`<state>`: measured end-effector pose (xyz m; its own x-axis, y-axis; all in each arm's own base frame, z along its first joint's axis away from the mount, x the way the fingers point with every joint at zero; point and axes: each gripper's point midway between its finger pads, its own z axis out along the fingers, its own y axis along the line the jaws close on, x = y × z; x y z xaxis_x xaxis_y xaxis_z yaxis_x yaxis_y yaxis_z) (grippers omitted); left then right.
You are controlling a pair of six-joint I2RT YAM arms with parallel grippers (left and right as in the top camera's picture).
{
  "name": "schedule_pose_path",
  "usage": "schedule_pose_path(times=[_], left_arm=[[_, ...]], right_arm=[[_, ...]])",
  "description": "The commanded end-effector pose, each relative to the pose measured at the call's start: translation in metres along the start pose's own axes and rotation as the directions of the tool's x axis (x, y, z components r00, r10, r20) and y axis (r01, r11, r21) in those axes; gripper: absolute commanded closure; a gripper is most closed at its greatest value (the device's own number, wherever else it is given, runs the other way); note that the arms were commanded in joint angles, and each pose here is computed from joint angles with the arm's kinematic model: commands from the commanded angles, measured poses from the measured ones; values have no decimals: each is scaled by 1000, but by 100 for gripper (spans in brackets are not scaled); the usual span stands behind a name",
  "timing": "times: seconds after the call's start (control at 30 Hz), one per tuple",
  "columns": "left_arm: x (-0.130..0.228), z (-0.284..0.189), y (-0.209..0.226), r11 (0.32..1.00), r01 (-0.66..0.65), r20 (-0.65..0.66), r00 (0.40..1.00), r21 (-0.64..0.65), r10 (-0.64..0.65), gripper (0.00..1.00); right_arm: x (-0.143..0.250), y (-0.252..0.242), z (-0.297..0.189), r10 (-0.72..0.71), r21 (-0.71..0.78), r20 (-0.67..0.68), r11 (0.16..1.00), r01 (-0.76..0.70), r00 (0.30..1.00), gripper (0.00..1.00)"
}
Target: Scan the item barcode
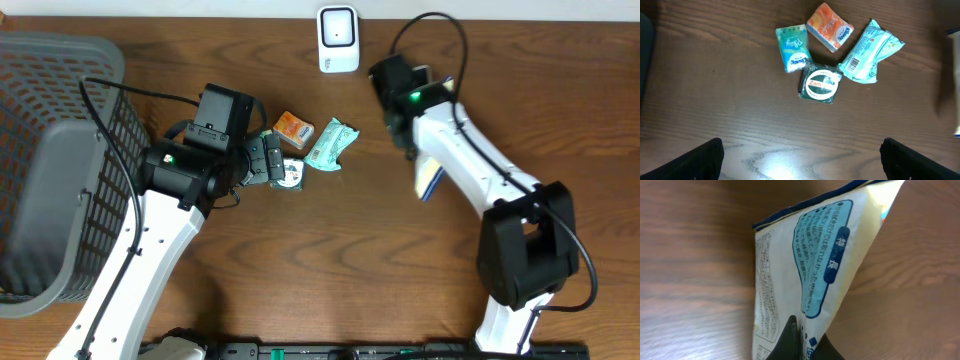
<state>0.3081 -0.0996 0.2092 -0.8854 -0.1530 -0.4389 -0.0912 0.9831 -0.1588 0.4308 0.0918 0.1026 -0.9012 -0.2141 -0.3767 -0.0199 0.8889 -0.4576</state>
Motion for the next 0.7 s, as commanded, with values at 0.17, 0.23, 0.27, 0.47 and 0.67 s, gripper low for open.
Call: schedule_pose_path(times=[0.17, 0.23, 0.27, 0.47, 0.67], left_arm=[[-5, -5, 1, 1000, -3, 20, 1000, -4, 3, 2], [-5, -5, 1, 1000, -3, 20, 1000, -4, 3, 2], [-5, -5, 1, 1000, -3, 20, 1000, -4, 3, 2], [-5, -5, 1, 1000, -3, 20, 1000, -4, 3, 2], [-5, -5, 1, 1000, -3, 20, 1000, -4, 3, 2]], right_arm=[[32, 60, -3, -85, -125, -11, 989, 83, 996, 86], [34, 68, -6, -78, -165, -18, 984, 74, 997, 76], [34, 74, -7, -66, -188, -21, 980, 61, 998, 72], [33, 106, -19, -52, -359, -27, 933, 39, 998, 62], [34, 103, -17, -53, -344, -31, 938, 39, 998, 99]])
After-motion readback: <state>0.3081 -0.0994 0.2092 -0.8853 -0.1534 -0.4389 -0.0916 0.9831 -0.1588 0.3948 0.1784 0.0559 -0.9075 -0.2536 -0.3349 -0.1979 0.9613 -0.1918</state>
